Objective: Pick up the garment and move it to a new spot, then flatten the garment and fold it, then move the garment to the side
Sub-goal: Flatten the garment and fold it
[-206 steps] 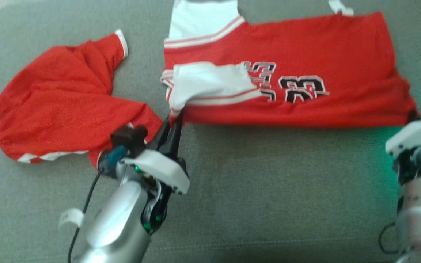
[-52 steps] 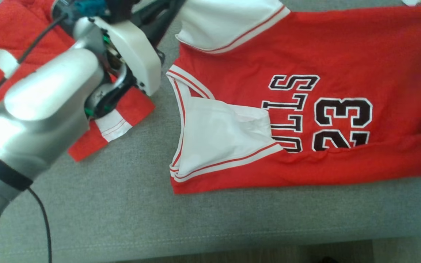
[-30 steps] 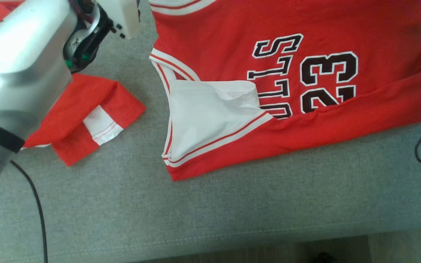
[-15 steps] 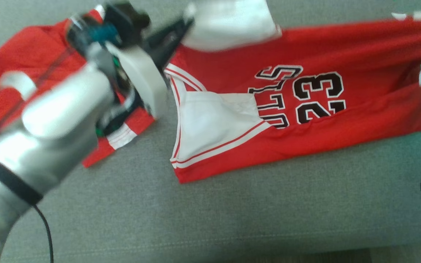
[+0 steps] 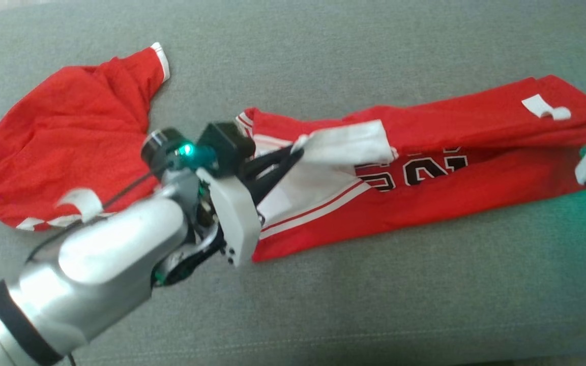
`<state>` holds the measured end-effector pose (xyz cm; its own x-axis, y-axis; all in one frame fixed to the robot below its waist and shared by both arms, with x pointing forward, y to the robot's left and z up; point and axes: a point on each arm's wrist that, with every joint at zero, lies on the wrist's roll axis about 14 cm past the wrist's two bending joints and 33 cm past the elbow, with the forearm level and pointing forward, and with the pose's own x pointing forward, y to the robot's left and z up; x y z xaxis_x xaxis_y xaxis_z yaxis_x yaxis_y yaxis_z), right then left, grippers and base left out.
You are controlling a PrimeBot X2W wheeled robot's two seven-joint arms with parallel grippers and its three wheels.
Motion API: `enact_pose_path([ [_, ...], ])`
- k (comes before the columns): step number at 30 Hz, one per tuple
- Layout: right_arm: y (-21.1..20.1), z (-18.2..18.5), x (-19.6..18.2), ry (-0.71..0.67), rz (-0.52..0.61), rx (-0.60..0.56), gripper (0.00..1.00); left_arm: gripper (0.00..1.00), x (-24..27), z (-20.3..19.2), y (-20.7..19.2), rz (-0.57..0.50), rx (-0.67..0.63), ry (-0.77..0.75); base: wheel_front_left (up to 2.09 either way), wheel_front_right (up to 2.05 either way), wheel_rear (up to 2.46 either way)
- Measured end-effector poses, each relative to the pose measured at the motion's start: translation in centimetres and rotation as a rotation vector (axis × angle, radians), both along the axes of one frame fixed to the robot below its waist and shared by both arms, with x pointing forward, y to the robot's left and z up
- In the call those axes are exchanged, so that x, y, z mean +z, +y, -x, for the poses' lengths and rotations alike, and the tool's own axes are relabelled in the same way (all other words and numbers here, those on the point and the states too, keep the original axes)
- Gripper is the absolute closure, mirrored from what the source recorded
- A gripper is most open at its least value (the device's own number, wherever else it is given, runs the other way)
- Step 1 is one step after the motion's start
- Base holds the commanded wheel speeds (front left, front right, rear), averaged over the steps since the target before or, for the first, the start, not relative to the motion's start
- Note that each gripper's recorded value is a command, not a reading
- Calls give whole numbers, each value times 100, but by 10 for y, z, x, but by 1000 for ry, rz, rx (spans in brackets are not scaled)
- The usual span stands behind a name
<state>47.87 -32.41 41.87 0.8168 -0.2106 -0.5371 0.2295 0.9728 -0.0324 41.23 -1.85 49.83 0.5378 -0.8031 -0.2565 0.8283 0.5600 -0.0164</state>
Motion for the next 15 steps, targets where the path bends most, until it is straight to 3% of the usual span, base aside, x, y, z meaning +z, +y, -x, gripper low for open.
enact_pose_path([
  [15,-7,46,-24,182,-14,12,100,100,-29,32,-6,-56,-35,97,0,0,0],
])
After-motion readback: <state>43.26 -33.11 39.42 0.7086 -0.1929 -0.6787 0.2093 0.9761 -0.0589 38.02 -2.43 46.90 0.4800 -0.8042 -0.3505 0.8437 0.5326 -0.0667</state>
